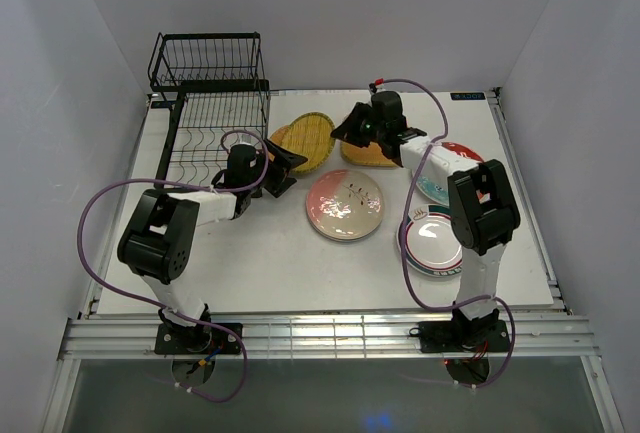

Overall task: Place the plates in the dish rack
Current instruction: Pick up the plate at the center of the board.

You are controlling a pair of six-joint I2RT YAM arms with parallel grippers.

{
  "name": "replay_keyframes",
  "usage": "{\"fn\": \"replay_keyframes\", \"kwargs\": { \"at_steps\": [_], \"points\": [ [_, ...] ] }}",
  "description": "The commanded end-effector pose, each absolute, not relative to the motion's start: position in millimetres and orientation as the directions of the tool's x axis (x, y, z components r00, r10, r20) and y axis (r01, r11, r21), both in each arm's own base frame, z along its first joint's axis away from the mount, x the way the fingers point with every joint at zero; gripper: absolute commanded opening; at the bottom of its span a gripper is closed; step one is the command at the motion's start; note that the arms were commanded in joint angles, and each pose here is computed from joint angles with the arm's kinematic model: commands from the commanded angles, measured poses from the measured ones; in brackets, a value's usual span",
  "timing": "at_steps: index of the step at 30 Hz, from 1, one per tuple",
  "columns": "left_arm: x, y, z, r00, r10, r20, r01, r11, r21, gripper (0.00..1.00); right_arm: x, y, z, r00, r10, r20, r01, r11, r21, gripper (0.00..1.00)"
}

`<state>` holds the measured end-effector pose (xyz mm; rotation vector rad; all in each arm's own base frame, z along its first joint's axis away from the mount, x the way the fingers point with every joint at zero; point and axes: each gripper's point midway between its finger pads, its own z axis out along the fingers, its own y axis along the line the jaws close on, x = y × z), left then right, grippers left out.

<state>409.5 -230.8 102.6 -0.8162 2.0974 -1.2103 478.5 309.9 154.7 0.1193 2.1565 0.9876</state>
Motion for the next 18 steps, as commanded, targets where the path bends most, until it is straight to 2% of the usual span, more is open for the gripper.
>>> {"fn": "replay_keyframes", "kwargs": {
  "at_steps": [1,8,18],
  "points": [
    [407,-224,108,-0.634,-0.737,-0.236,-0.18,0.437,-0.881,0.89,476,297,212,-0.655,0.426,-0.624,-0.283,0.627,0.725,0.08],
    [406,-221,138,-0.586,-0.738,-0.334,-0.018,0.424,-0.905,0.89,453,271,230,-0.643,0.46,-0.613,-0.295,0.59,0.752,0.08],
    [396,-230,150,-0.607,-0.716,-0.344,0.065,0.387,-0.92,0.92,420,252,244,-0.642,0.473,-0.604,-0.321,0.549,0.771,0.08]
  ]
}}
